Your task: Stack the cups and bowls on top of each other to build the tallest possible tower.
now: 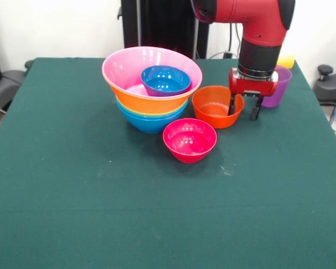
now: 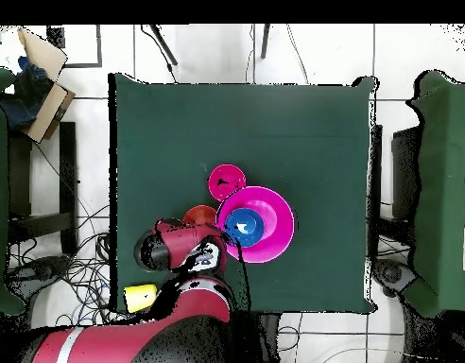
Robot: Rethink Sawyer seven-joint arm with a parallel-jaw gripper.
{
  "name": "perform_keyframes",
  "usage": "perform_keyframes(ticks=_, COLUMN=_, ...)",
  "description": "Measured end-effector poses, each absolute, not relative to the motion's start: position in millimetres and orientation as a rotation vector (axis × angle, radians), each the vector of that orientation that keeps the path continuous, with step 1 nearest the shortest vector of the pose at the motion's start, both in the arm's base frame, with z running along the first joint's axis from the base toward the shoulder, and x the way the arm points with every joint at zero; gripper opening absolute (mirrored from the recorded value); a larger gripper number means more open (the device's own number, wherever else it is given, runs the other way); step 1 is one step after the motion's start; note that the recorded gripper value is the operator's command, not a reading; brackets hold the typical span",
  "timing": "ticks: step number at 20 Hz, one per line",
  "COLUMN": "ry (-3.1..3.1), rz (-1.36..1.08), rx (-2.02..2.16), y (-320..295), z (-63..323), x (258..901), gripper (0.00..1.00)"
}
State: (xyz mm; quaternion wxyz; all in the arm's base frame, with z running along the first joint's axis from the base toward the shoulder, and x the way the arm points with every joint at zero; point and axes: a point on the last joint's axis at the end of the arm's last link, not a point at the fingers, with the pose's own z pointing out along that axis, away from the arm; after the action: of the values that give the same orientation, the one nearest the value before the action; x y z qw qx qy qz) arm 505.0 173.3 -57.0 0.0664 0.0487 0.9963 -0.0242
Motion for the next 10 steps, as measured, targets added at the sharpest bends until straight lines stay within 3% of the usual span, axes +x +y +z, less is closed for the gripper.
perform_keyframes(ticks=4, ry=3.002, rz=-0.073, rx=0.147, y=173.0, z=-57.0, x=505.1, gripper=1.0)
perform_keyframes(ticks=5, ry=3.0, rz=-0.079, rx=0.15, y=170.4, z=-57.0, x=505.6, gripper=0.0)
perform_keyframes(ticks=10, ry=2.982, rz=-0.085, rx=0.175, y=159.5, z=-55.0, x=511.1, gripper=0.0)
